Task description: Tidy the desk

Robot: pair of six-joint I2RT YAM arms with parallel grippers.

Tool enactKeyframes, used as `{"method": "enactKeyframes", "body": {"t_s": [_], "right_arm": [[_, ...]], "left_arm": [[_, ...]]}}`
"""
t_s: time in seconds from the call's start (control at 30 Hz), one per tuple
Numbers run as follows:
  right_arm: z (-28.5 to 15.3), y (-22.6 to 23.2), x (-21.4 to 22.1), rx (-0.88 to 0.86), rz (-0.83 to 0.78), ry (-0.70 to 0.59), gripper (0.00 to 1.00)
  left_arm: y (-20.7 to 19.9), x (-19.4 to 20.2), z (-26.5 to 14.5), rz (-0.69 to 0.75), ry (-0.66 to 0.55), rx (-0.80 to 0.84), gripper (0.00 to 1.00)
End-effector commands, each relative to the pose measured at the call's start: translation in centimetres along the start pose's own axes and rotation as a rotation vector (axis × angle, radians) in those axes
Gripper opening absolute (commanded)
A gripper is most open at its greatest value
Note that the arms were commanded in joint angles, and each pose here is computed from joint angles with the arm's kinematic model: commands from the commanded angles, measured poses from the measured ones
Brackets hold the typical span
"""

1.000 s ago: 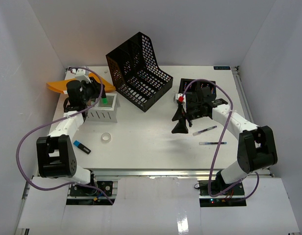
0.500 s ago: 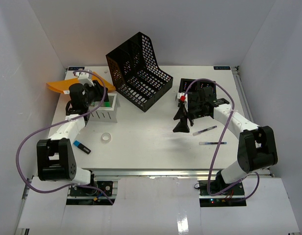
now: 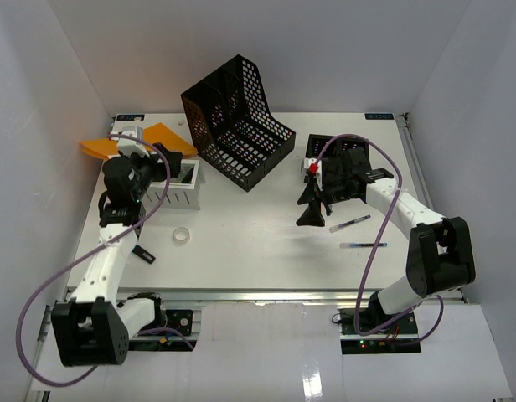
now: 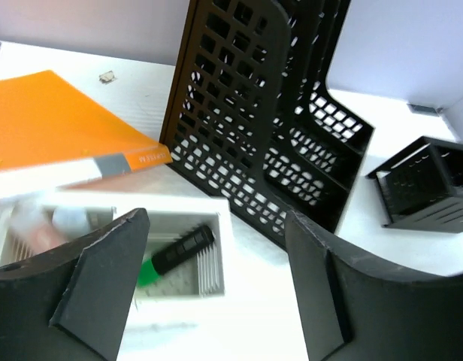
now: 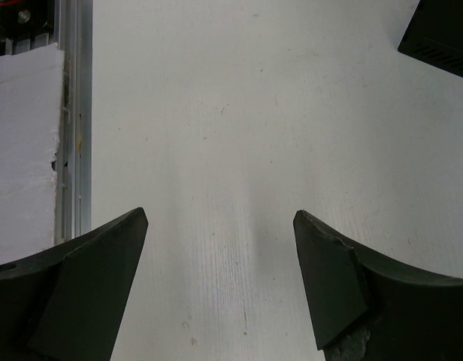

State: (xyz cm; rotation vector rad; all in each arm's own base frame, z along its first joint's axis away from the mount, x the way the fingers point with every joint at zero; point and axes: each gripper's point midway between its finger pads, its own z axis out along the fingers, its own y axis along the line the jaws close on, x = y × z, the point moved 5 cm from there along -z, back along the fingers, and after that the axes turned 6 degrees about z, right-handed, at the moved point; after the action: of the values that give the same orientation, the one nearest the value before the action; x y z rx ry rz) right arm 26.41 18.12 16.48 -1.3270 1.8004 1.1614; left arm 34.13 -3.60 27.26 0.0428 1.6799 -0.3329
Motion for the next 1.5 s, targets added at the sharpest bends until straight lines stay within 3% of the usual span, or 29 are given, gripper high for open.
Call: {"method": "enactKeyframes", "body": {"t_s": [0.0,0.2,0.43,0.67,0.97,1.13,1.3,1.47], "right_arm": [[-0.9,0.6,-1.2,0.011,-0.051,-0.018,0.85],[-1.4,1.3,-1.9,0.012,-0.074,-0.032,0.85],[-1.9,1.8,-2.4,0.031,-0.076,-0.035,0.85],[-1.8,2.1,-2.4,0.014,-0.060,-0.027,0.86],[-1.4,2.4,-2.3,-0.005,-0.067,-0.021,0.86],[-1.3,2.3,-1.7,0.003,-0.061,-0.007,0.85],[-1.0,2.6,-1.4,-0.020,-0.040,-0.015,0.86],[-0.8,2.4,-1.0,-0.030,-0.026,-0.013,0.85]], "left_arm": [[-0.2,0.9,-5.6,-0.120,0.029,-0.142,0.93],[1.1,7.1,-10.1,-0.341,0.232,-0.391,0.98],[2.4,13.1,-11.3,-0.514,0.439,-0.544,0.98],[5.9,15.4,-12.4,-0.638,0.576,-0.815,0.96],[10.3,16.4,-13.6,-0.623,0.661,-1.113,0.93],[13.0,17.7,-13.1,-0.608,0.711,-1.156,0.92],[14.2,18.8,-11.9,-0.660,0.754,-1.104,0.73],[14.4,19.7,-11.6,-0.650,0.769,-1.079,0.68]]}}
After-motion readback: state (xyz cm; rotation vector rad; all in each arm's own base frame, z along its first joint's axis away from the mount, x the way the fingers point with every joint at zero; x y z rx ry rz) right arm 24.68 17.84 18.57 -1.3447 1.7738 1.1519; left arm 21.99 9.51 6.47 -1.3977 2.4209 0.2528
